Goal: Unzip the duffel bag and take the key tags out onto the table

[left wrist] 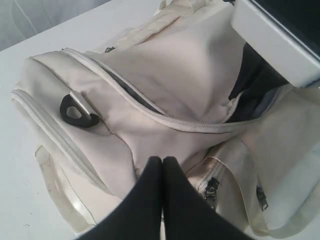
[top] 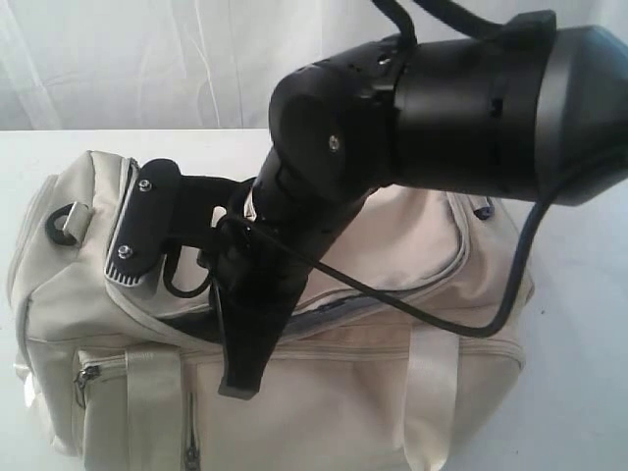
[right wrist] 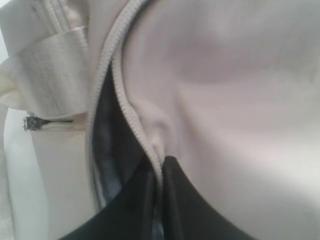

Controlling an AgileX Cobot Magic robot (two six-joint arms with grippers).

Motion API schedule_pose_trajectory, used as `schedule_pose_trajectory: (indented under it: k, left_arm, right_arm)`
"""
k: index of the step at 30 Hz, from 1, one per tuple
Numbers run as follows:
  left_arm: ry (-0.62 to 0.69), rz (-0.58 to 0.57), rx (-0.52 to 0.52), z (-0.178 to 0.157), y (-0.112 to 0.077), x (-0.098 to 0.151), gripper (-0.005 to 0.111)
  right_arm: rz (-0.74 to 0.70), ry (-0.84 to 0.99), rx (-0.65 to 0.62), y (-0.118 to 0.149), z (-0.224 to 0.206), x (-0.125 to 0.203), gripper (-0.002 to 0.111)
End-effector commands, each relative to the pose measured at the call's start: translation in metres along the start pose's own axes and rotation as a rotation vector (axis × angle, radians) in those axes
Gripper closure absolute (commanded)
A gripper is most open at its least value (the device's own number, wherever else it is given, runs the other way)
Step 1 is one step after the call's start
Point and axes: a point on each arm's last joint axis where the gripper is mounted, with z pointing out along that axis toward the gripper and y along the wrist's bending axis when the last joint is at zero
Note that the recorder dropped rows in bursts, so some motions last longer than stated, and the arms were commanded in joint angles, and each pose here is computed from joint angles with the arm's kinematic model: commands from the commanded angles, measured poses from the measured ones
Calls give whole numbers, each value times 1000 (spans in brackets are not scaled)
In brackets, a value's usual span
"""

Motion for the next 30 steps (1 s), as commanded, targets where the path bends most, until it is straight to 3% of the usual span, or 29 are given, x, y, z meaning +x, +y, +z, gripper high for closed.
schedule_pose_trajectory:
  k: [1, 8, 15, 19, 23, 30]
  left_arm:
    - [-9, -14, 10, 0, -1, 1, 107]
    - [-13, -21, 16, 0, -2, 0, 107]
    - [-13, -21, 16, 0, -2, 0, 107]
    - [-10, -21, 17, 0, -2, 1, 107]
    - [-11, -23, 15, 1, -2, 2, 107]
    - [-17, 30, 68, 4, -7, 5, 107]
  right_arm:
    - [-48, 15, 110, -8, -10, 1, 108]
    - [97, -78, 488, -40, -30, -3, 108]
    - [-75, -146, 774, -66, -25, -15, 108]
    - [55, -169, 941, -96, -18, -11, 108]
    - [194, -205, 1023, -130, -15, -5, 108]
    - [203, -184, 1092, -171, -9, 3, 108]
